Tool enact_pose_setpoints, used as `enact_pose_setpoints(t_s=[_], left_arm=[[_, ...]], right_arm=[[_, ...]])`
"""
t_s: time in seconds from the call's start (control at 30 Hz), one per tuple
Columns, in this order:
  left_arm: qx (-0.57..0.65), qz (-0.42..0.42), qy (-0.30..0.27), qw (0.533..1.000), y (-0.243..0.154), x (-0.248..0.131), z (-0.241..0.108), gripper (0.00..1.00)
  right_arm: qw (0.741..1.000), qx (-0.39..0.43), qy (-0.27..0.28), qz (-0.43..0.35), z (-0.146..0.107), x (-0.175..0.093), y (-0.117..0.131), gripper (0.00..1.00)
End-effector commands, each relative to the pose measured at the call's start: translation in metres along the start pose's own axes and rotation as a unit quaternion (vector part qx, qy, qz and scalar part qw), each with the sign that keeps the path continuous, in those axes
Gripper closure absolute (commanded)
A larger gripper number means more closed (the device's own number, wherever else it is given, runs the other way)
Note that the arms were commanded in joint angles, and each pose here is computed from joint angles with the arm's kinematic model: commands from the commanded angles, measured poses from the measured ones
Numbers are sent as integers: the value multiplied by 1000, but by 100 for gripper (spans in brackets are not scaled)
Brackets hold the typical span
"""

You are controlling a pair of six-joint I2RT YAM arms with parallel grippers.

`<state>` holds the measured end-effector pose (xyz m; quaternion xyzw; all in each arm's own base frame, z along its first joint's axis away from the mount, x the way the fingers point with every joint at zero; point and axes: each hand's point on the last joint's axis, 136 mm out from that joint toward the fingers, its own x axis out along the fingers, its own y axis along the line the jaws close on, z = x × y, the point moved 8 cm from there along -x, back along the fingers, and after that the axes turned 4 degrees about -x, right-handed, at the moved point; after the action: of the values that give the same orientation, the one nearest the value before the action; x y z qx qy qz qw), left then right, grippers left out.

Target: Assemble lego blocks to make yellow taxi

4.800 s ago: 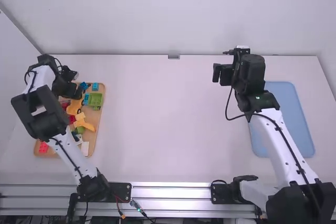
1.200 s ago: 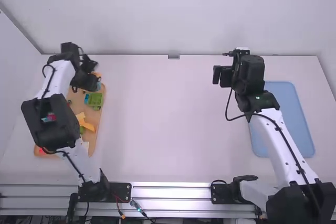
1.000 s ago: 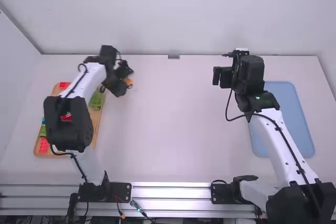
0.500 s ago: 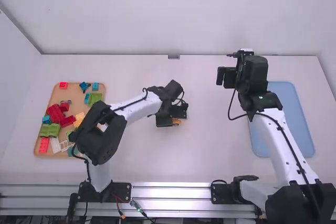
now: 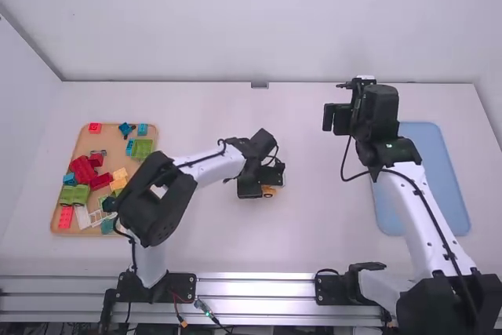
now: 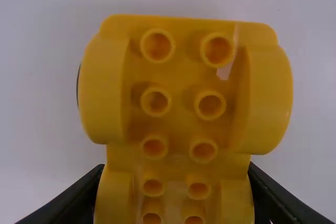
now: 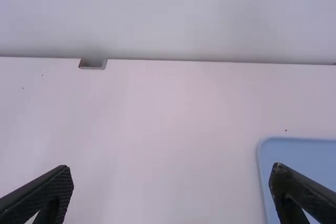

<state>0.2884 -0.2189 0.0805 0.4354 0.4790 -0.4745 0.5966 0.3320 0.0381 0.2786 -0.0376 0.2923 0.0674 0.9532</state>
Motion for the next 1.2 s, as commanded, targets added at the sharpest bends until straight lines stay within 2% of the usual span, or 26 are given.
enact_pose_setpoints(t_s=[0.0,0.27,0.3,0.4,0.43,0.47,0.7,0.97,1.1,1.17], left_arm=[[-11,-13,19,1000,-4,10,-8,67],[-12,-16,16,1000,-7,15,-11,60],[-12,-14,19,1000,-8,16,-12,56],[-12,-17,24,999,-10,18,-15,24],[-12,-17,24,999,-10,18,-15,21],[-13,-18,23,1000,-10,18,-15,1],[-12,-14,21,1000,-2,6,-7,1],[-10,18,10,1000,23,-50,-2,1],[-61,60,18,996,46,-87,-35,1],[-96,85,27,991,59,-102,-63,1]], right_arm=[[1000,-1,-16,-1,13,-4,0,1],[1000,-1,-16,1,13,-4,0,1],[1000,-2,-16,1,13,-4,0,1],[1000,-1,-16,1,13,-4,0,1],[1000,-1,-16,1,13,-4,0,1],[1000,-1,-16,1,13,-4,0,1],[1000,-1,-16,1,13,-4,0,1],[1000,-1,-18,1,13,-4,0,1],[1000,-1,-17,0,13,-4,0,1],[1000,-2,-18,1,13,-4,0,1]])
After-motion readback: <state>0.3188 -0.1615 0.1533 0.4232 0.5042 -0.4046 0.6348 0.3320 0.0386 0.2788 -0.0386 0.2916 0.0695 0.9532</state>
